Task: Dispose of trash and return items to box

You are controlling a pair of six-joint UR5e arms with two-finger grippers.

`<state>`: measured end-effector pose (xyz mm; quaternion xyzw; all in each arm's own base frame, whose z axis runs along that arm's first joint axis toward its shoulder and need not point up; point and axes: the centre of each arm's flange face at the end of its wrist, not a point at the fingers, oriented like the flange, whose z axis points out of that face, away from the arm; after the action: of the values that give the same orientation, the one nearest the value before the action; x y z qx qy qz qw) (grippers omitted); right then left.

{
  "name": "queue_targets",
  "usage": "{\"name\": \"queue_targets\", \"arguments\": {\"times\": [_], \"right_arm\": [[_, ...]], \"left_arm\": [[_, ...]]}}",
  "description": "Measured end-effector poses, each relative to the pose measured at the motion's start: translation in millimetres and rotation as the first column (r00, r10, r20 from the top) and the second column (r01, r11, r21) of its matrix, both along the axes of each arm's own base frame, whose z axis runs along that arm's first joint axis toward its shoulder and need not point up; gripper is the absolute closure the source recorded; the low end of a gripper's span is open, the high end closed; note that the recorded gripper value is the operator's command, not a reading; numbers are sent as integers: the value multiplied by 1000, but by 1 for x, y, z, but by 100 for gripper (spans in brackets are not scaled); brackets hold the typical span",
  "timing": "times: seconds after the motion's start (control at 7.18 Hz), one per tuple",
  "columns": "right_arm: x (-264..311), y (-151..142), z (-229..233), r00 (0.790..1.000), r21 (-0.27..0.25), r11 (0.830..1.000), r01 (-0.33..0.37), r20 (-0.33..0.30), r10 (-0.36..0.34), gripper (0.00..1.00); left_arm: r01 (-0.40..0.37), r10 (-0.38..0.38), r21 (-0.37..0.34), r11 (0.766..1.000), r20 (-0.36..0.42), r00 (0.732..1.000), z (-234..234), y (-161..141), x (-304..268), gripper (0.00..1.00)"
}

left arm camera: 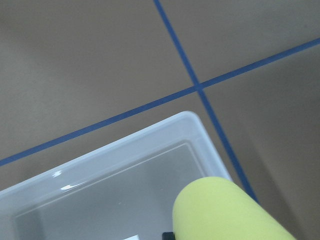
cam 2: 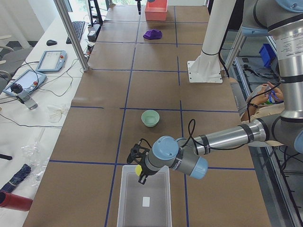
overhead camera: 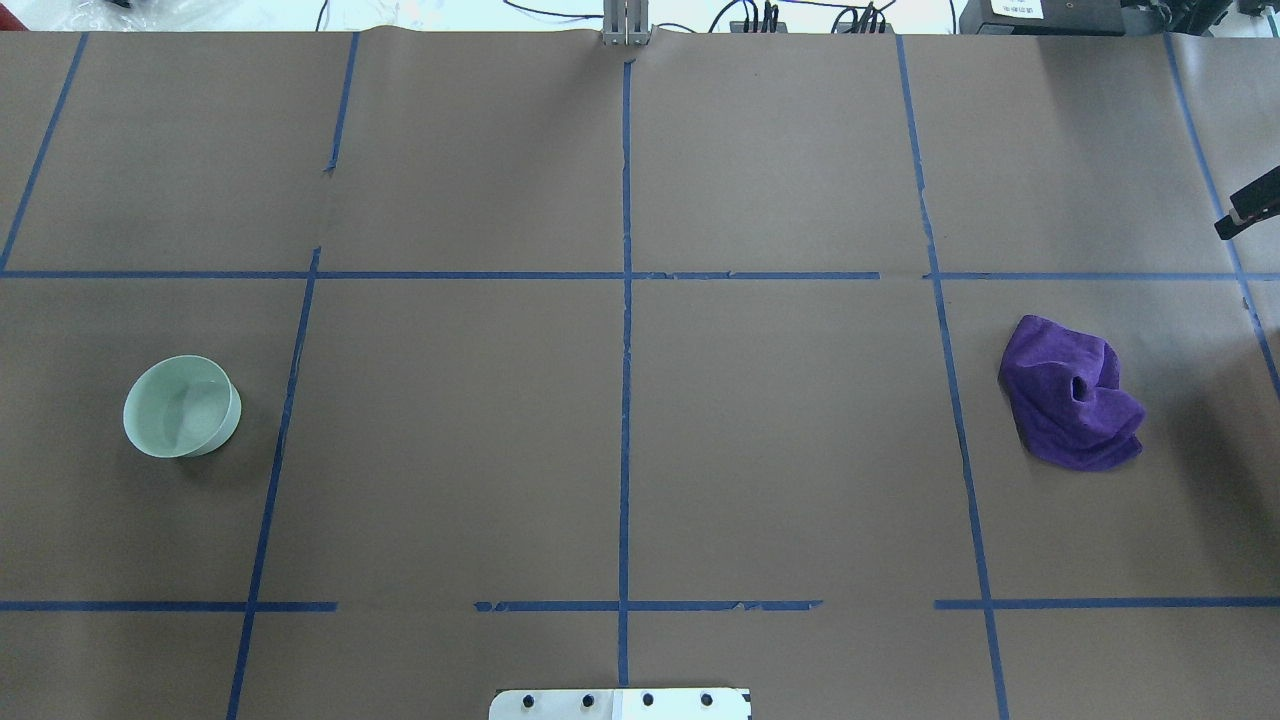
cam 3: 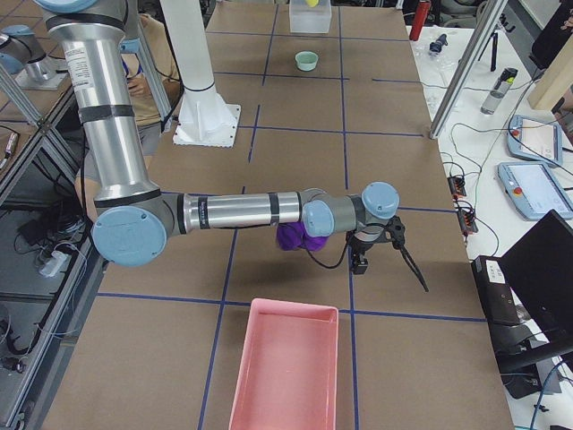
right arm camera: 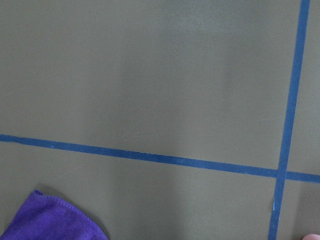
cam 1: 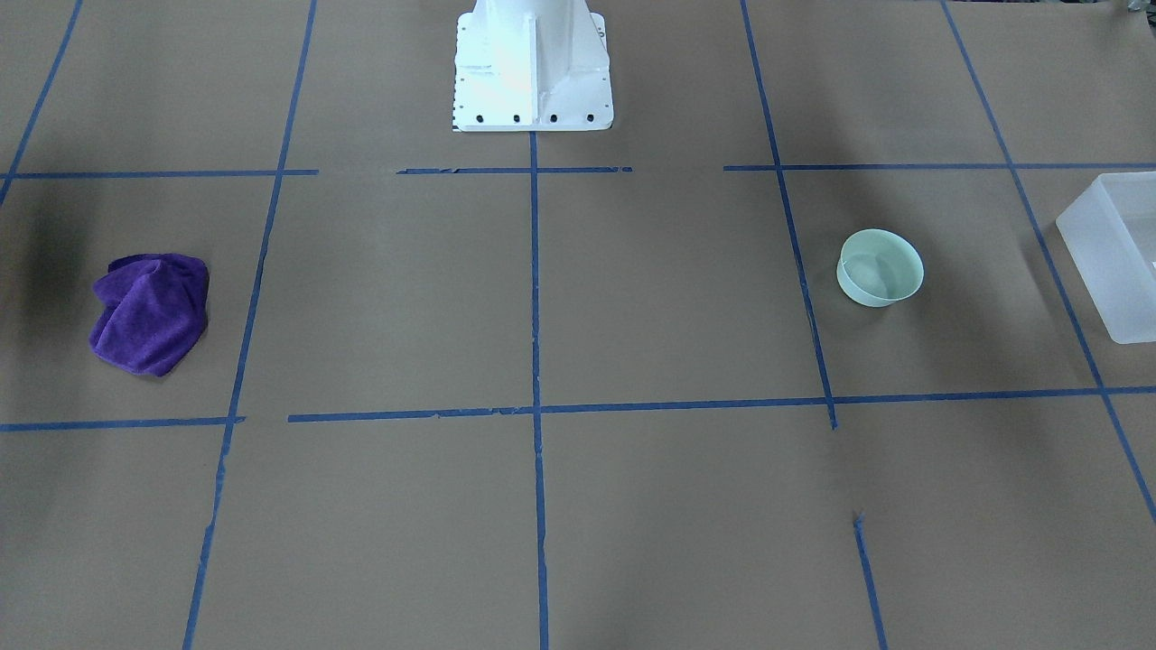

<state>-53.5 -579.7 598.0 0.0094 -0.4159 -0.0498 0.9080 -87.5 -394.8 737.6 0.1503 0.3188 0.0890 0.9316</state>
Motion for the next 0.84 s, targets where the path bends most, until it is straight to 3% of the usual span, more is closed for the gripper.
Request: {"name": "queue_targets", "arguments": {"times": [0.28,0.42,0.56,0.7,0.84], "right_arm": [[0,1,2,1000,-3,1000,0,1,0,0],[-2,1,2,1000,-3,1000,5,1,-5,0],[-6,0,0,1000,0,1000,11,0,-11,0],[-9,-1,-1,1000,1,1000,14,1,-14,0],[-10,-2,-3,1000,2,1000,15,1,-15,0]], "left_arm": [[-19,9,-149,989,-63,998,14,-35,4,99],[-33,7,-211,977,-124,992,31,-52,10,93],[-50,9,-255,966,-162,987,40,-62,22,64],[-78,27,-286,955,-178,984,48,-66,39,53],[-100,45,-300,949,-184,982,53,-66,51,18]]}}
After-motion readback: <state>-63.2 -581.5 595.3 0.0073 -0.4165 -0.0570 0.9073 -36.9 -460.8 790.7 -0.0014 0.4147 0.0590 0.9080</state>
